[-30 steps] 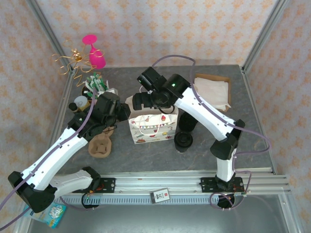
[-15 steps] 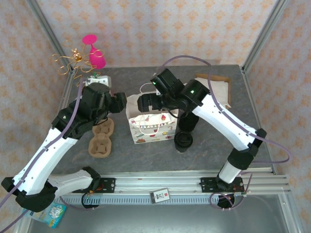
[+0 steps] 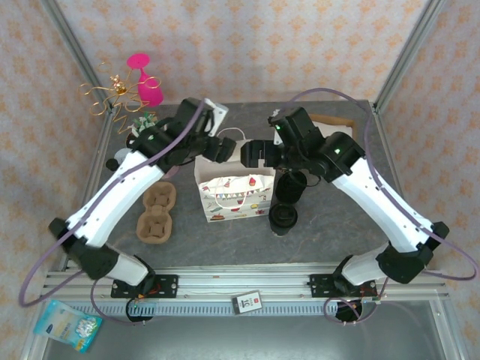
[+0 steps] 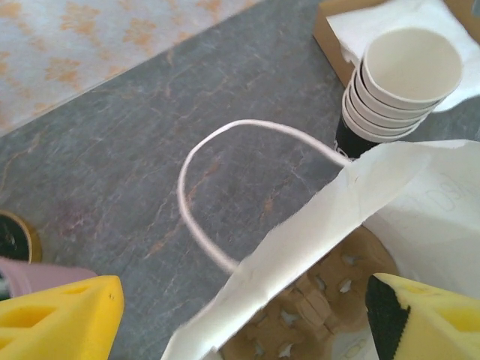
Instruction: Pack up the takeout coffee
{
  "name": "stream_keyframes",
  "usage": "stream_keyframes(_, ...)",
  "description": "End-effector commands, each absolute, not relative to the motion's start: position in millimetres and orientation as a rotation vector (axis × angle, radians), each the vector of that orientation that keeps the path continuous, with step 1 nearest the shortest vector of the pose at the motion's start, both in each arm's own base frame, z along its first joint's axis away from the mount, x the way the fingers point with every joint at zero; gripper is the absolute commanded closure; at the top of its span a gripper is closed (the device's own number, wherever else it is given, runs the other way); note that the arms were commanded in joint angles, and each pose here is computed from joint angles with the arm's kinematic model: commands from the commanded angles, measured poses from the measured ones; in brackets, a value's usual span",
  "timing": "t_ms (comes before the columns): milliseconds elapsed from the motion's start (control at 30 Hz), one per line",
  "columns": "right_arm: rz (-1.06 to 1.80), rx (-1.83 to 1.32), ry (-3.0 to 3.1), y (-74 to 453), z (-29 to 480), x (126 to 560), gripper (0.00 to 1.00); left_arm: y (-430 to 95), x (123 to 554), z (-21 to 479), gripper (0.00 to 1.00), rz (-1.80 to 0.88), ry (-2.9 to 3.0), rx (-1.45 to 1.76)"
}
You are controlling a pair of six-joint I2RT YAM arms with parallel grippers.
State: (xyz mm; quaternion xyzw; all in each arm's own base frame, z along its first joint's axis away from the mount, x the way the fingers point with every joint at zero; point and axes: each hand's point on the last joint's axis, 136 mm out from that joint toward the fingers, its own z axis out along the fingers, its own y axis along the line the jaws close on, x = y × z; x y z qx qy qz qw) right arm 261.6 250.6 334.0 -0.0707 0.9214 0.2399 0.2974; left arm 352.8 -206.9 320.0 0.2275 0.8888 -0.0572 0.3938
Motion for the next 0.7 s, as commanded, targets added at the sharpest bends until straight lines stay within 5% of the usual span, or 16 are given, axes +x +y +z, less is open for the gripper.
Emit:
stream_keyframes(0,0.644,-0.175,2.404,241.8,343.6,262.4,0.0,-223.6,357.0,309.9,0.12,-0.108,2.262,0.804)
stream_keyframes(300,0.63,-0.166,2.39,233.2,345.1,265.1,0.0,-248.5,366.9,270.9,0.21,-0.152,2.361,0.958)
stream_keyframes(567,0.63,-0.172,2.344,233.3,351.6,270.7,0.0,-241.3,373.0,266.7,0.78,-0.102,2.396,0.888)
stream_keyframes(667,0.637,-0.162,2.33,234.8,352.4,273.7,0.01,-235.9,369.8,275.3,0.87,-0.115,2.405,0.805)
